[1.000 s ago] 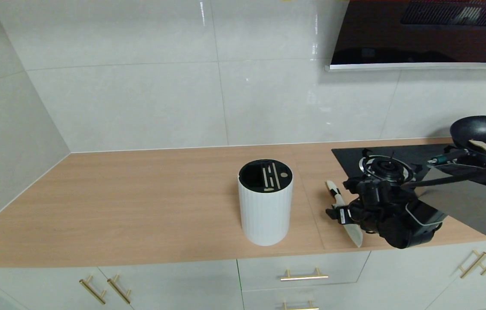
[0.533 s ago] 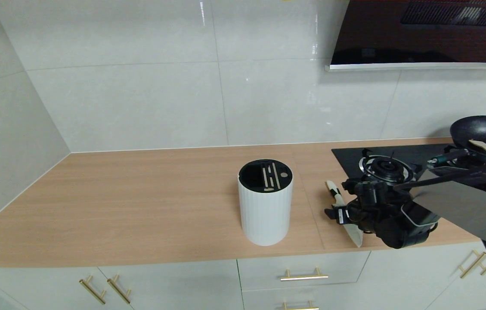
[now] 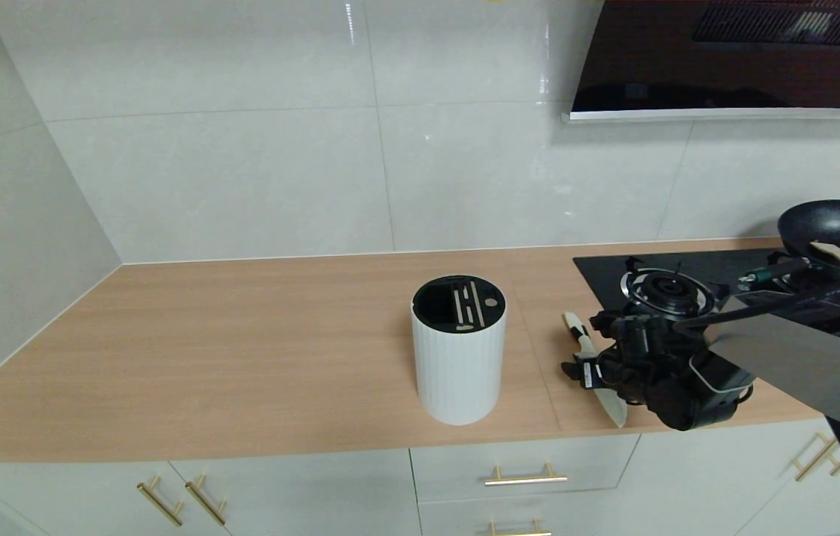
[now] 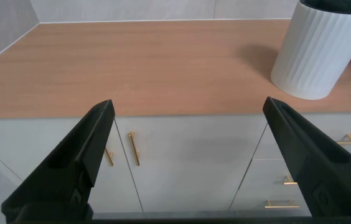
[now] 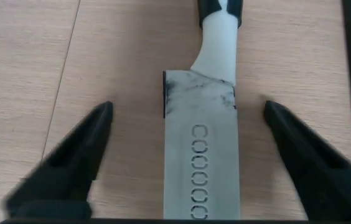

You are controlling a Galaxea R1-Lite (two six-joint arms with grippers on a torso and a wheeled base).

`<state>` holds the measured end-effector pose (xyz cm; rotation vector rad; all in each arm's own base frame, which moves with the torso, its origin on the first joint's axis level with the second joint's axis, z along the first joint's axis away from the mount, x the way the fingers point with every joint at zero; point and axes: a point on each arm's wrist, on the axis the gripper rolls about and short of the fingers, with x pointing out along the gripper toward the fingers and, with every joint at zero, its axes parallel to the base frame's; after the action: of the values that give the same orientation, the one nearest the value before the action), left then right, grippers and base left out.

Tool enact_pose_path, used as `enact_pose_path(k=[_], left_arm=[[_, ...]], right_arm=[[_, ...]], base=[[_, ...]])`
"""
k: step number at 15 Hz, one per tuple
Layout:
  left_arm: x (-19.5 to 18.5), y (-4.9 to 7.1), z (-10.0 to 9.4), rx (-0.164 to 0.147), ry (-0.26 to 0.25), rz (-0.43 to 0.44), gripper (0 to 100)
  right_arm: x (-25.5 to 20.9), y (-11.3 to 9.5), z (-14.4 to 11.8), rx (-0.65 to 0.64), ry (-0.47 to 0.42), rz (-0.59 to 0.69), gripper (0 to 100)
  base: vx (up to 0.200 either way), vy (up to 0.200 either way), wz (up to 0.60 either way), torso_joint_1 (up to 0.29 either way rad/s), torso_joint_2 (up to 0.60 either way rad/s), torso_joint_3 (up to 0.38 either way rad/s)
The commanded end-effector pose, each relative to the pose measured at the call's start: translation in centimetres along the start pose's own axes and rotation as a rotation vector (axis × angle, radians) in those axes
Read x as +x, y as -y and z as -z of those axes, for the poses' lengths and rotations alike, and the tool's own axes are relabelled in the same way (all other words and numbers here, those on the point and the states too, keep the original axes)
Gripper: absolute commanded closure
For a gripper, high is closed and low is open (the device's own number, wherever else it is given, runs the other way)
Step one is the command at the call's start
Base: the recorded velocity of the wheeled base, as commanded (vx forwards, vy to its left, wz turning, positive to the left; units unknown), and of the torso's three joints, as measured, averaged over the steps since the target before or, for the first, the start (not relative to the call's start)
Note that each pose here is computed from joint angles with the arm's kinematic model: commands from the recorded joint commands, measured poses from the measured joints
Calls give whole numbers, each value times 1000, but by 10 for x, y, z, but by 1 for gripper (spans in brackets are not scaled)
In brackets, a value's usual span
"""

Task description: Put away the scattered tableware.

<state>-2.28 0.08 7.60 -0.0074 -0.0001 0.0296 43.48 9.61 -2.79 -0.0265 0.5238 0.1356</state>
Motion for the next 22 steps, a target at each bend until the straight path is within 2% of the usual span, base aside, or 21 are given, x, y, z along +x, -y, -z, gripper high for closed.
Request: enact_pose_path(k=[1, 11, 14, 17, 18, 19, 20, 21, 22], left_arm=[[0, 0, 0, 0, 0, 0, 0], [0, 0, 0, 3, 0, -1, 0], [0, 0, 0, 7, -2, 0, 0], [0, 0, -1, 35, -2, 2, 0], [-3, 0, -17, 43, 34, 0, 0], [-8, 0, -43, 38, 61, 1, 0], [-10, 0, -65, 36, 57, 11, 0], [-6, 1, -84, 38, 25, 35, 0], [18, 4, -120, 53, -70, 117, 0]], right_arm=[[0, 0, 1, -2, -4, 1, 100], [3, 2, 7, -5, -19, 7, 100], [-11, 6, -10, 5, 19, 42, 100], [-42, 5, -43, 12, 93, 53, 100], [-50, 4, -52, 13, 114, 63, 100], [-57, 1, -60, 14, 138, 74, 100], [-65, -2, -68, 15, 161, 78, 100], [-71, -2, -76, 17, 185, 78, 100], [-85, -2, -96, 25, 245, 76, 100]], base=[[0, 0, 0, 0, 0, 0], [0, 0, 0, 0, 0, 0], [0, 0, 0, 0, 0, 0], [0, 0, 0, 0, 0, 0], [0, 0, 0, 0, 0, 0], [0, 0, 0, 0, 0, 0], [0, 0, 0, 0, 0, 0], [0, 0, 0, 0, 0, 0], [0, 0, 0, 0, 0, 0]])
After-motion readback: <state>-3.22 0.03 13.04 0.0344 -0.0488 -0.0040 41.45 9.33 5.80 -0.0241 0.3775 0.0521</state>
